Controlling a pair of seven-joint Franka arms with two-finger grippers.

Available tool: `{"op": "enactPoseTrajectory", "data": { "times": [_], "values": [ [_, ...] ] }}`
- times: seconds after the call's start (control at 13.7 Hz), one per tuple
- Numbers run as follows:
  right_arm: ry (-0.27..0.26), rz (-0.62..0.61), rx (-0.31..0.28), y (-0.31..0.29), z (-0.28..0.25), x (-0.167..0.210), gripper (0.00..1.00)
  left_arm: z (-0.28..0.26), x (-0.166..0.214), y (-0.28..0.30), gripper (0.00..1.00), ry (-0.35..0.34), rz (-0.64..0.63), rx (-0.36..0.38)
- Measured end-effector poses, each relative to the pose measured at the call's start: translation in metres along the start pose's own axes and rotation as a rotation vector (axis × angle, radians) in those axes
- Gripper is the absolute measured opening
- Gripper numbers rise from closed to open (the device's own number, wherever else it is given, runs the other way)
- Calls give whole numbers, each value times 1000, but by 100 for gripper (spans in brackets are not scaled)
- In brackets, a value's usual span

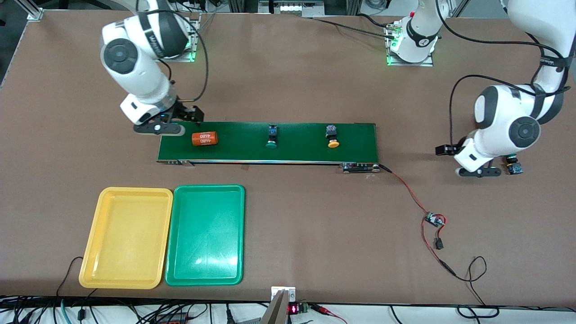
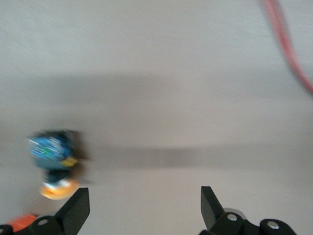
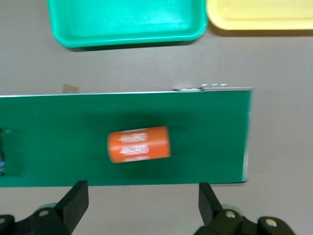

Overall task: Sort buttons by color to trays
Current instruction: 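Grasp the green button on the belt with the right gripper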

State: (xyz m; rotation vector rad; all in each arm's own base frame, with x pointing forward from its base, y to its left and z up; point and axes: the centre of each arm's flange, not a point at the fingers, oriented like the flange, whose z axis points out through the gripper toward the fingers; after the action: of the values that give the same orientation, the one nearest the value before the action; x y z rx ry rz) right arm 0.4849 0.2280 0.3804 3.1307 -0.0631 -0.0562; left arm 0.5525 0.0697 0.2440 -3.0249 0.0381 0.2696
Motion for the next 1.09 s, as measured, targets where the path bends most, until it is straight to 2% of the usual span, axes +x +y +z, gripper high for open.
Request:
{"op": "enactPoseTrajectory", "data": {
  "times": [0.15, 0.22, 0.58, 1.09],
  "values": [
    [8, -1, 4, -20, 11, -4, 100, 19, 3, -22, 100, 17, 43, 75],
    [9, 16, 5, -27, 17, -5, 100, 29, 3, -26, 100, 6, 50, 87],
    [15, 83, 10, -66, 29, -6, 100, 66, -4, -51, 100, -54, 20, 95],
    [11, 110, 5, -54, 32, 4, 100, 74, -3, -69, 98, -16, -7, 93]
  ]
}}
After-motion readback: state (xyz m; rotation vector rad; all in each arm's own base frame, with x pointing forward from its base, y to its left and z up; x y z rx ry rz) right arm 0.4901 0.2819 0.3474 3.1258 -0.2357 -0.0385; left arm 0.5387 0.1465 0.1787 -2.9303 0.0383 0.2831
